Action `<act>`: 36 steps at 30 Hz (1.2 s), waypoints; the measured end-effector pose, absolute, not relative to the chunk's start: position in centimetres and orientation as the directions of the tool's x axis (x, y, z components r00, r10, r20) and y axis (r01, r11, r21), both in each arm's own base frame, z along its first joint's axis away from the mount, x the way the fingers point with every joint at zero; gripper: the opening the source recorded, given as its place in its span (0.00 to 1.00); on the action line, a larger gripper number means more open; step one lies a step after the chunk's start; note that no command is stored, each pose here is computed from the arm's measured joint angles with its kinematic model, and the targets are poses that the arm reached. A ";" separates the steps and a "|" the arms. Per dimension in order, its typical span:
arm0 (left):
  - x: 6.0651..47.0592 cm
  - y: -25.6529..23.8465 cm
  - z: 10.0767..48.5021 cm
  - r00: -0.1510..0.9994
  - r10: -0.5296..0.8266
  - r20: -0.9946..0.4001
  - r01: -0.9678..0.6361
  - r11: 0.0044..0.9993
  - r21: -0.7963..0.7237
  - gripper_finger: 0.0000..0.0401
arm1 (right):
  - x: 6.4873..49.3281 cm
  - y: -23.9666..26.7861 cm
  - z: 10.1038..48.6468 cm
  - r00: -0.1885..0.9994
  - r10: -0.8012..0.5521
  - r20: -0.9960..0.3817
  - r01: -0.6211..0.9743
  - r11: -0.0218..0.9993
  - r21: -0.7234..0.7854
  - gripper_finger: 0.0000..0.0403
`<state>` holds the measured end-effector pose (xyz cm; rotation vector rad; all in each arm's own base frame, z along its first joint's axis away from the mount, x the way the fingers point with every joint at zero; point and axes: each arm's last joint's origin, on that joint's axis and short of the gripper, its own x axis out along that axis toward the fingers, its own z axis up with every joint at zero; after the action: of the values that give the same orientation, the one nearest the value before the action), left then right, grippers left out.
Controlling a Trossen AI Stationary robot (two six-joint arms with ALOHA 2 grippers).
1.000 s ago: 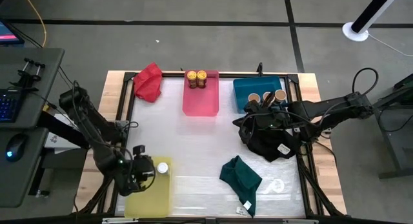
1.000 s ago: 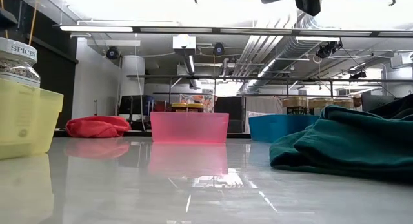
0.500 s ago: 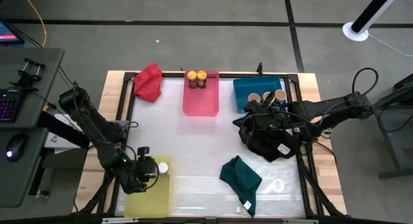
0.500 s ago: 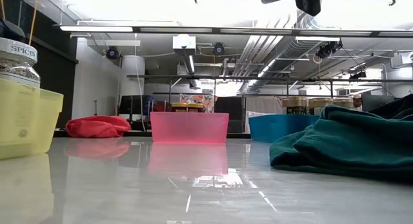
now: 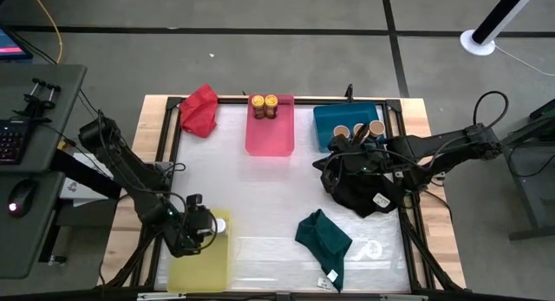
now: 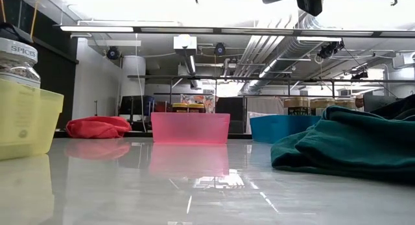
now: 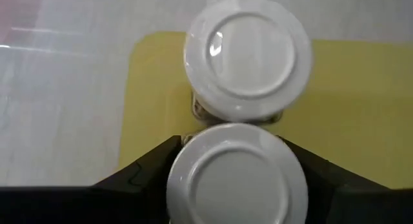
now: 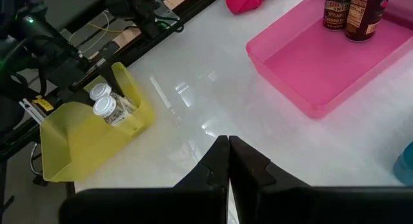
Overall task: Sort spices by type
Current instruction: Put the white seasoning bottle into the yellow bin
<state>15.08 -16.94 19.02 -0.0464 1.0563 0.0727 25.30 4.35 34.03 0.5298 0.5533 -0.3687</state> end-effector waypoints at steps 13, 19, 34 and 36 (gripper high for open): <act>15.0 -17.3 19.0 0.426 -0.049 -0.903 -0.049 0.996 -0.077 0.55 | 25.3 4.4 34.0 0.792 -0.188 -0.581 0.463 0.804 0.372 0.00; 15.0 -17.3 19.0 0.432 -0.043 -0.901 -0.030 0.998 -0.062 0.55 | 25.3 4.4 34.0 0.792 -0.188 -0.581 0.463 0.804 0.372 0.00; 15.7 -16.6 19.0 0.469 0.012 -0.883 0.041 0.999 0.036 0.55 | 25.3 4.4 34.0 0.791 -0.188 -0.582 0.464 0.804 0.371 0.00; 15.7 -16.6 19.0 0.462 0.004 -0.887 0.061 0.997 0.037 0.55 | 25.3 4.4 34.0 0.791 -0.187 -0.582 0.464 0.804 0.372 0.00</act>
<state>15.73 -16.59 19.04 0.0665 1.0901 -0.0352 25.30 4.35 34.02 0.5293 0.5547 -0.3683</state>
